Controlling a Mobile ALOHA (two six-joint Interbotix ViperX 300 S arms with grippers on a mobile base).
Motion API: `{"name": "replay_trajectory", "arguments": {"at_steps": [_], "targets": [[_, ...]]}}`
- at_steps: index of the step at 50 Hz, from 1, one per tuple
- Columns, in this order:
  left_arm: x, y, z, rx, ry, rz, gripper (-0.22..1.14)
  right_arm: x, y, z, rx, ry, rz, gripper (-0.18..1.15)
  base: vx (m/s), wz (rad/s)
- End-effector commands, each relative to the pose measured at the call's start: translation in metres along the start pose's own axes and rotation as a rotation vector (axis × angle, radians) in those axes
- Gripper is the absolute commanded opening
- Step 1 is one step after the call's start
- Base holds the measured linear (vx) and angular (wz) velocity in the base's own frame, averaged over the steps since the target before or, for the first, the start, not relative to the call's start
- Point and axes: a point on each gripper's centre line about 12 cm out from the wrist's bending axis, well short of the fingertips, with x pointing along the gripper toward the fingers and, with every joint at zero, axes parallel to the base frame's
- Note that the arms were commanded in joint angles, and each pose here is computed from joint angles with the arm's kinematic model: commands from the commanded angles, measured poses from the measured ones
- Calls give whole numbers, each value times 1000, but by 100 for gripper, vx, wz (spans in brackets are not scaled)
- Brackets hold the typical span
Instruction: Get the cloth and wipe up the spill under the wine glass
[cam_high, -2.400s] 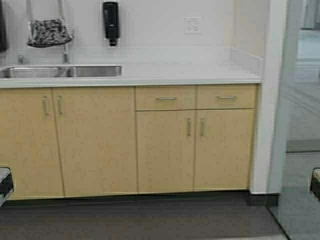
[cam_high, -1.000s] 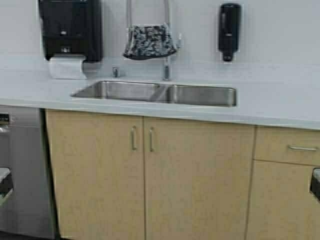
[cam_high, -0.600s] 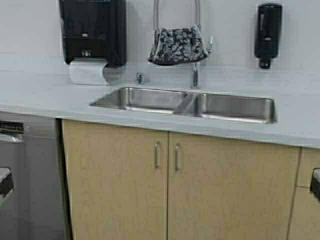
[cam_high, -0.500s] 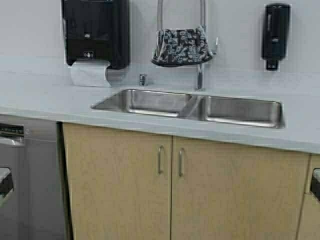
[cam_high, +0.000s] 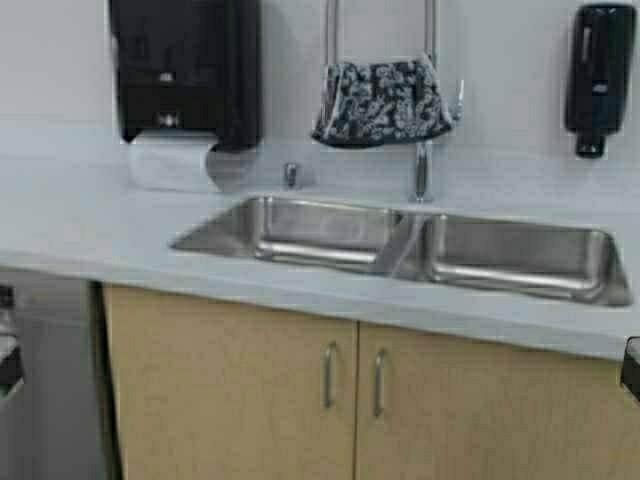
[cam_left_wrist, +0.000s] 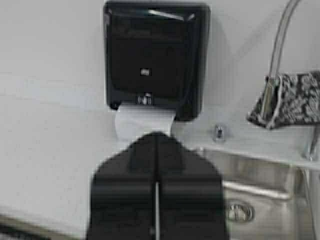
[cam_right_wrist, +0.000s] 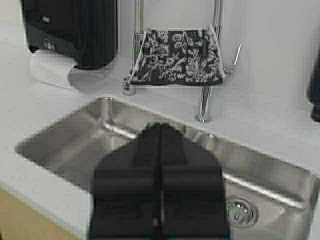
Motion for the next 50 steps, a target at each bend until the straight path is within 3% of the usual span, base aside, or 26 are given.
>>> {"name": "replay_trajectory", "arguments": {"at_steps": [1,15,26,44,50], "targets": [[-6,0,5,2,-26,-1,2,2,2,11,-5,-20,12,5,35,1],[-9,0,7,0,-32,-1,2,6,14,13,-2,-5,69,5,34,1],[-9,0,5,23,-28,-1,3,24,41,-1,-10,47,185,5,30,1],[-10,0,4,32,-26,-1,2,79,90,-59,-17,141,329,6,26,5],[-11,0,5,35,-34,-1,2,108,104,-81,-5,124,351,6,19,-5]]}}
